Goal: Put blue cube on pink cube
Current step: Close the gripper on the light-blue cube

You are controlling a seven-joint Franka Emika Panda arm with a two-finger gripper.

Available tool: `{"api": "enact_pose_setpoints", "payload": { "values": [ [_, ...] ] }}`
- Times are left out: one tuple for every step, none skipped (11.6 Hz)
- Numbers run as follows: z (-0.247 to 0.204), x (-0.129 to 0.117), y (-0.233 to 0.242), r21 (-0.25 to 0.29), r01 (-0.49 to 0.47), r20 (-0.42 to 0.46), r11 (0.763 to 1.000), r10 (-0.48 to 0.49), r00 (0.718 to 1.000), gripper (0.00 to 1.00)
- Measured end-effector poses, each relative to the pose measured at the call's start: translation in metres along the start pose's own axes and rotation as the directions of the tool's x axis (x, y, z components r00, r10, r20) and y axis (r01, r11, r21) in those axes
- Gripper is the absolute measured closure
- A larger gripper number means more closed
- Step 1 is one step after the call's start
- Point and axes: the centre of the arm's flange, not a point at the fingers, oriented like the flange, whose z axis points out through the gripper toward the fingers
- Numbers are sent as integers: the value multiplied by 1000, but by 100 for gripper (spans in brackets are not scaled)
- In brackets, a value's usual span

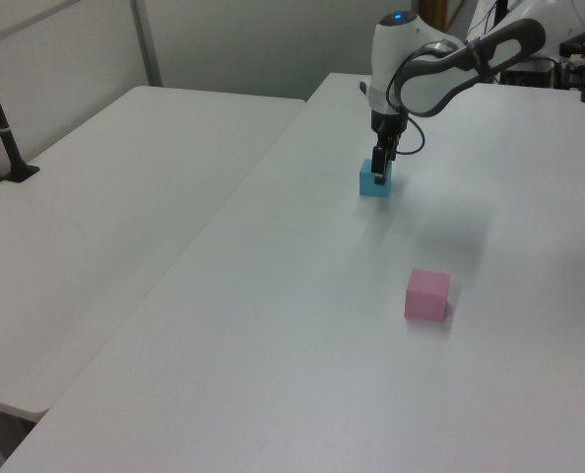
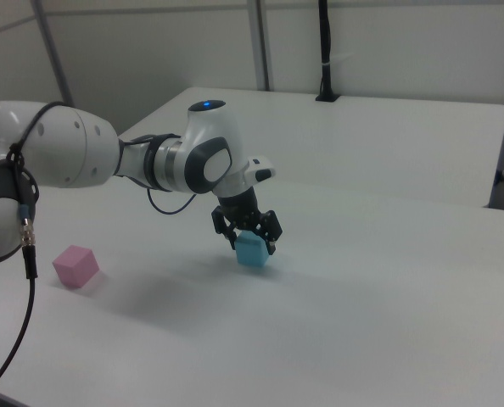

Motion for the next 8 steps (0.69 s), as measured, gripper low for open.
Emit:
{"api": "enact_pose_setpoints", "payload": {
  "values": [
    [5,2,-3,-4,-3,-6,1000,3,1000,7],
    [7,3,-5,-4,-5,-14,1000,5,1000,8],
    [8,3,-6,-4,-6,-17,1000,6,1000,18],
    [6,4,-5,-4,-9,-20,1000,9,1000,33],
    [2,6,-5,-5,-15,-28,1000,15,999,42],
    [-4,9,-3,-7,-19,-40,1000,19,999,42],
    [-16,11,-1,-10,-23,-60,1000,22,998,42],
    [-29,12,0,-12,-27,-78,1000,26,997,42]
  ]
}}
